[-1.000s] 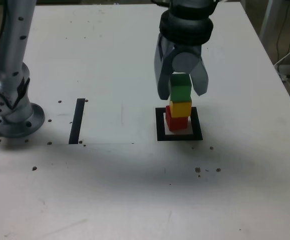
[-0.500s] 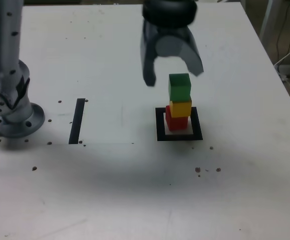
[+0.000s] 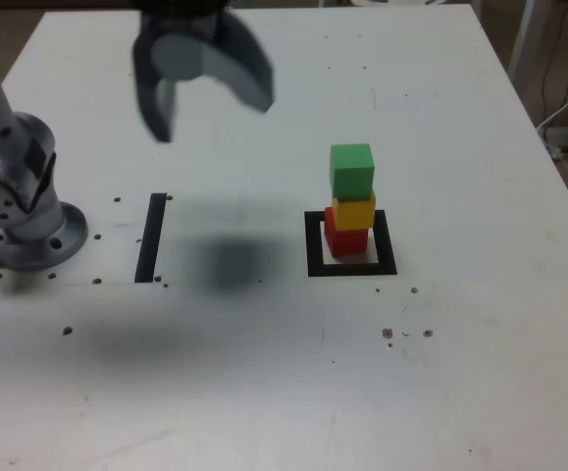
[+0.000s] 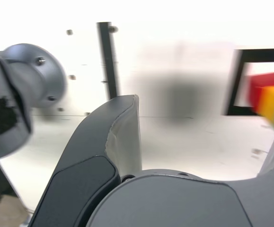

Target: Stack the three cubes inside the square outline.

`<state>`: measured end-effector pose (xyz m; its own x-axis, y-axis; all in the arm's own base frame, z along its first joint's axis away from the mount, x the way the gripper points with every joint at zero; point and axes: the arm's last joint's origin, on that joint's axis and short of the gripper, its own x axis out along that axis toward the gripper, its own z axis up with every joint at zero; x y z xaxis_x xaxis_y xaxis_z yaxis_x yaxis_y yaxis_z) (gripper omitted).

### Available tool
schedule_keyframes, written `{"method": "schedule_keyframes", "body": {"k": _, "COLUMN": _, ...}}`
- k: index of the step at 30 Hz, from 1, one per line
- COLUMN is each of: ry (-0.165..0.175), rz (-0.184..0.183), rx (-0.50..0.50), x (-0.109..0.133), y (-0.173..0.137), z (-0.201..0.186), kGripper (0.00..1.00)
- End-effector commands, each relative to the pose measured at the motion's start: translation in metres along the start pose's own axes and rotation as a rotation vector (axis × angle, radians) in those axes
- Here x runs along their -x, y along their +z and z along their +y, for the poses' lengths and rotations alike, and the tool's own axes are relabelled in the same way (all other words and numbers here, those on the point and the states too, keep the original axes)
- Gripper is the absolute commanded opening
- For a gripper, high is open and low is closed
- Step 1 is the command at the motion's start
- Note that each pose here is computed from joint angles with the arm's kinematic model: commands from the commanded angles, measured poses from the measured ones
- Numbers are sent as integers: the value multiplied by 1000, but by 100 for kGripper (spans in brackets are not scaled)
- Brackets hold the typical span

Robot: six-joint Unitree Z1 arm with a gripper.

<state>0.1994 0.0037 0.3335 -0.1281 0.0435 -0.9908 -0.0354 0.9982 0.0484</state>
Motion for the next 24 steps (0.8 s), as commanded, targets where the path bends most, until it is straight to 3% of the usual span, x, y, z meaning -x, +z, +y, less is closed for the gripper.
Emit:
{"method": "schedule_keyframes", "body": {"k": 1, "ry": -4, "rz": 7, "rx": 1, "x": -9, "y": -4, "z": -1, "kGripper": 100}}
{"method": "schedule_keyframes", "body": {"k": 7, "ry": -3, "rz": 29, "rx": 5, "x": -49, "y": -12, "z": -3, "kGripper": 100}}
{"method": "schedule_keyframes", "body": {"k": 13, "ry": 21, "rz": 54, "rx": 33, "x": -88, "y": -30, "z": -3, "kGripper": 100}}
{"method": "schedule_keyframes", "body": {"k": 18, "ry": 34, "rz": 95, "rx": 48, "x": -104, "y": -45, "z": -3, "kGripper": 99}}
{"method": "schedule_keyframes", "body": {"k": 24, "ry": 37, "rz": 69, "rx": 52, "x": -107, "y": -46, "z": -3, "kGripper": 99}}
